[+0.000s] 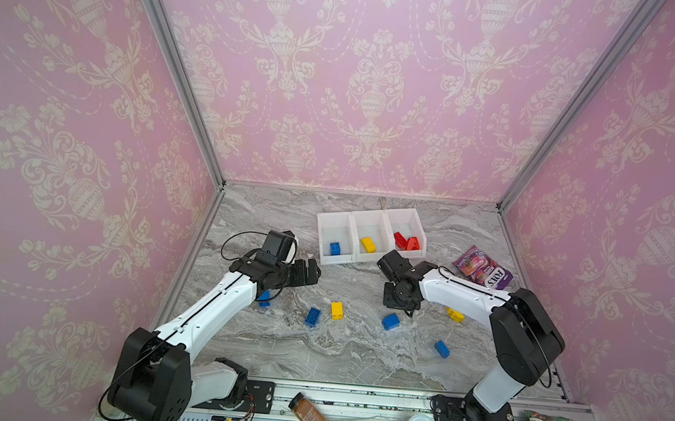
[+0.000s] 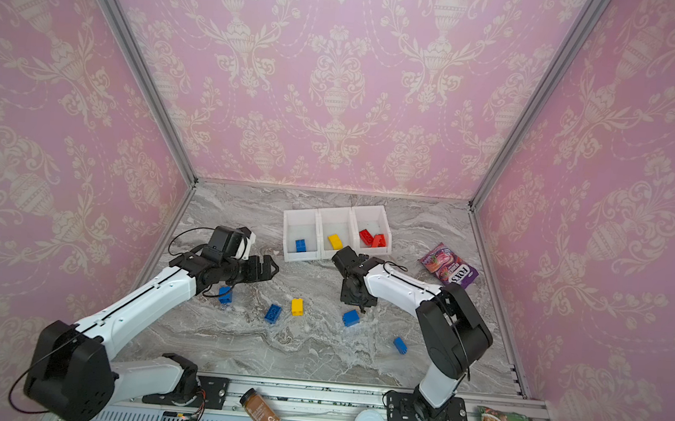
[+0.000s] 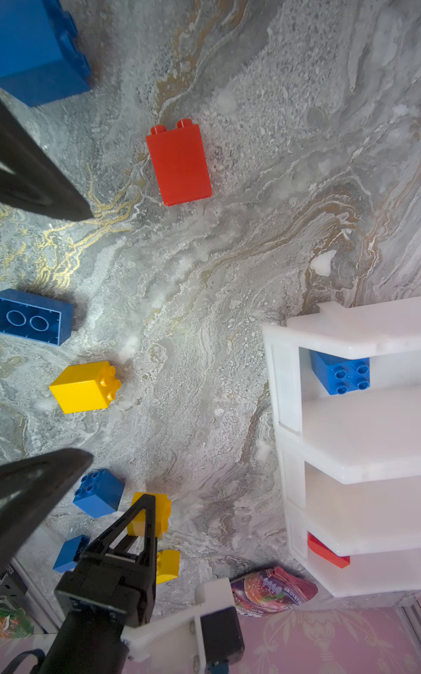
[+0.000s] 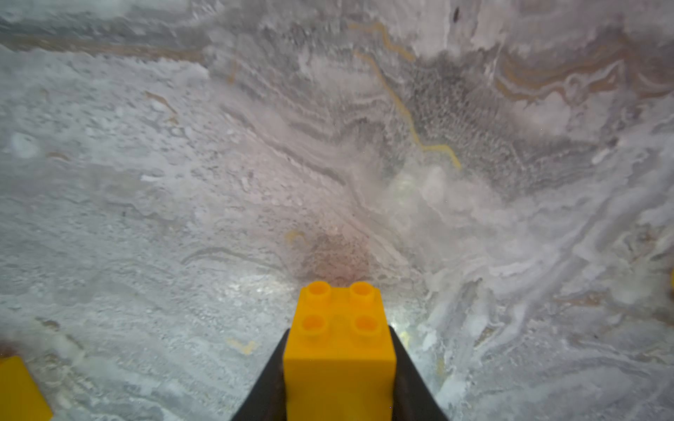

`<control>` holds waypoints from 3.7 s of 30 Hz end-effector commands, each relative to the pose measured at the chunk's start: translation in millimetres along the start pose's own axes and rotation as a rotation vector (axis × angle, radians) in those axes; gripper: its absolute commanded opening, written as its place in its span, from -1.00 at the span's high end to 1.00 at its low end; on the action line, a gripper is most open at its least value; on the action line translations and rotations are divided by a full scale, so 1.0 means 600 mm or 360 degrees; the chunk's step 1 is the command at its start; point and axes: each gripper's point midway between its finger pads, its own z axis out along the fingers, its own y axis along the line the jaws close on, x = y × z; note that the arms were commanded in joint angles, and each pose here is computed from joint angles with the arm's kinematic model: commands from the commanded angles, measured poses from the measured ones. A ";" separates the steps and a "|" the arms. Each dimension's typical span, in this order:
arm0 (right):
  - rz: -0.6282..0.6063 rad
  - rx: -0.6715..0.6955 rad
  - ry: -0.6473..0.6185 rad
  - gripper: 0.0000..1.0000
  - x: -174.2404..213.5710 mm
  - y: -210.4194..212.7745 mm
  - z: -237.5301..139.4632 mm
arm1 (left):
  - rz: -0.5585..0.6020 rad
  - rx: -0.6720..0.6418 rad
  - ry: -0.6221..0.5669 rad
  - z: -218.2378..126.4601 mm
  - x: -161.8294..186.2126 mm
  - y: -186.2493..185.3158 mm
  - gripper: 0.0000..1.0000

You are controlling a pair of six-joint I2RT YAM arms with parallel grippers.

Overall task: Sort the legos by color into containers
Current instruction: 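Lift the yellow brick with the right gripper and carry it over the yellow compartment, then open the right gripper to drop the yellow brick into the middle compartment, then lower the right gripper onto a blue brick on the table and close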

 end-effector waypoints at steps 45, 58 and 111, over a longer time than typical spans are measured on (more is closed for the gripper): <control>-0.0214 -0.0153 -0.0413 -0.06 -0.369 0.140 0.019 | -0.0091 0.0044 -0.0022 -0.011 0.010 0.000 -0.99; -0.0239 -0.0216 -0.0453 -0.23 -0.357 0.140 -0.026 | -0.0096 0.0038 -0.0017 -0.009 0.010 0.002 -0.99; -0.0827 -0.0010 0.0283 -0.73 0.093 -0.003 -0.032 | -0.0051 0.0089 -0.0013 -0.006 0.006 -0.009 -0.99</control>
